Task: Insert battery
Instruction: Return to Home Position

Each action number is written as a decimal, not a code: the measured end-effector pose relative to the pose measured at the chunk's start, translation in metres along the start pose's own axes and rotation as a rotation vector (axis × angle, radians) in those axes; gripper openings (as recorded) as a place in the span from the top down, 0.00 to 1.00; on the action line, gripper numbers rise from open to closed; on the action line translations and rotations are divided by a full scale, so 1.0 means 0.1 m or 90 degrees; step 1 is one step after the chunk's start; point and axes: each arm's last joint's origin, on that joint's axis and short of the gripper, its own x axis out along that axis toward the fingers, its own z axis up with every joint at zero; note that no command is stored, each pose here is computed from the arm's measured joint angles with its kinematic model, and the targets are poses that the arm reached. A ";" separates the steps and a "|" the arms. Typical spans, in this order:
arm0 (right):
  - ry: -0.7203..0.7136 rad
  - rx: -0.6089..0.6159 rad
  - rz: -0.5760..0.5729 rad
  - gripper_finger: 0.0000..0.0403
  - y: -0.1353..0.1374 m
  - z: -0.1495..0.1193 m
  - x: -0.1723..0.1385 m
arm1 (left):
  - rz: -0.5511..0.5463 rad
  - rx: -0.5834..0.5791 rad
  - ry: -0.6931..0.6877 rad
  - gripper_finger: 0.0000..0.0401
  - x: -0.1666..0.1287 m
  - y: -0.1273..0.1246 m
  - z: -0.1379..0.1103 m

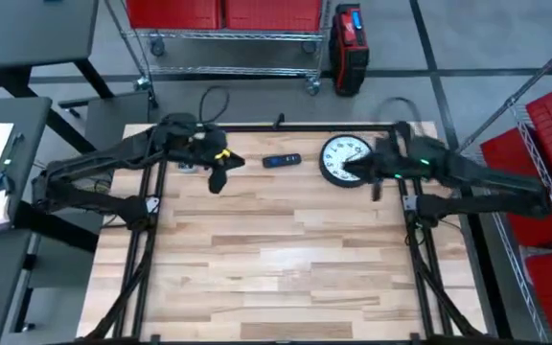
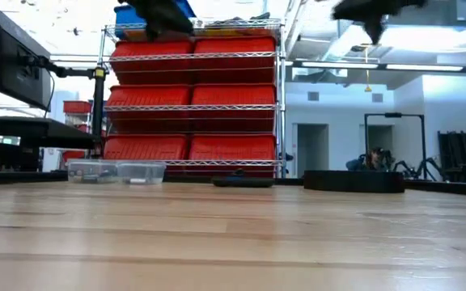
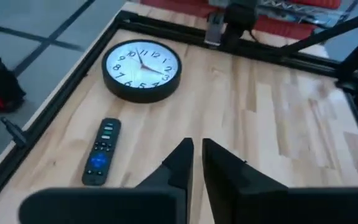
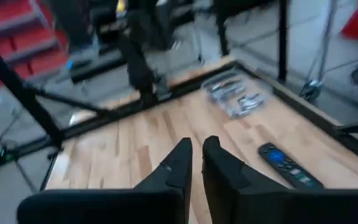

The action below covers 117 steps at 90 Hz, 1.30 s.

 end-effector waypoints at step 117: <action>-0.082 -0.136 0.014 0.94 -0.48 -1.54 -0.08 | -0.183 -0.021 0.061 0.97 -0.08 -0.20 -0.32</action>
